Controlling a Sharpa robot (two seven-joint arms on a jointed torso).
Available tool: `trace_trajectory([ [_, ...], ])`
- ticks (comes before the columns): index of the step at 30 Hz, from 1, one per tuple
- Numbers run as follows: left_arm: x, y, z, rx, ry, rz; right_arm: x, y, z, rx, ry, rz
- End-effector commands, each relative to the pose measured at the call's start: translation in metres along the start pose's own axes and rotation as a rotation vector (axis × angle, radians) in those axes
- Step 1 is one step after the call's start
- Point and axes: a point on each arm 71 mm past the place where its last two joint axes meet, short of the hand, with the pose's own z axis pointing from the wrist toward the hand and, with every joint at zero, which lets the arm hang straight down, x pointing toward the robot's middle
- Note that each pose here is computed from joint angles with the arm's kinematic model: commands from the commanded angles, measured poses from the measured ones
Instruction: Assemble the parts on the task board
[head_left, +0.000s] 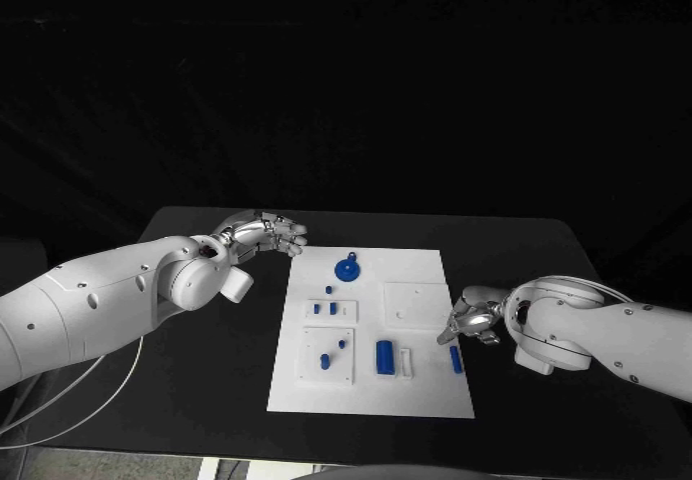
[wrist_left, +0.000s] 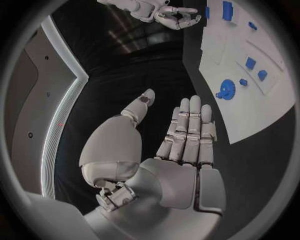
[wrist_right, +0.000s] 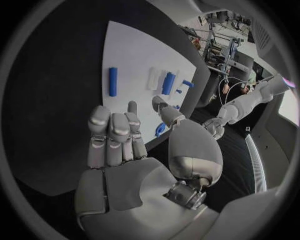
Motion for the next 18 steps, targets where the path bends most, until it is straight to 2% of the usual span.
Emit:
trace_trajectory([
  [1, 0.0016, -0.0013, -0.0004, 0.008, 0.013, -0.001, -0.001, -0.008, -0.002, 0.06, -0.007, -0.113],
  [6, 0.0007, -0.0011, -0.0009, 0.008, 0.011, -0.001, -0.001, -0.017, 0.0, 0.101, -0.004, -0.114],
  [13, 0.0029, -0.0016, -0.0002, 0.01, 0.017, -0.002, 0.011, -0.024, 0.005, 0.149, 0.002, -0.144],
  [18, 0.002, -0.0014, -0.0006, 0.009, 0.016, -0.002, 0.013, -0.029, 0.007, 0.172, 0.011, -0.158],
])
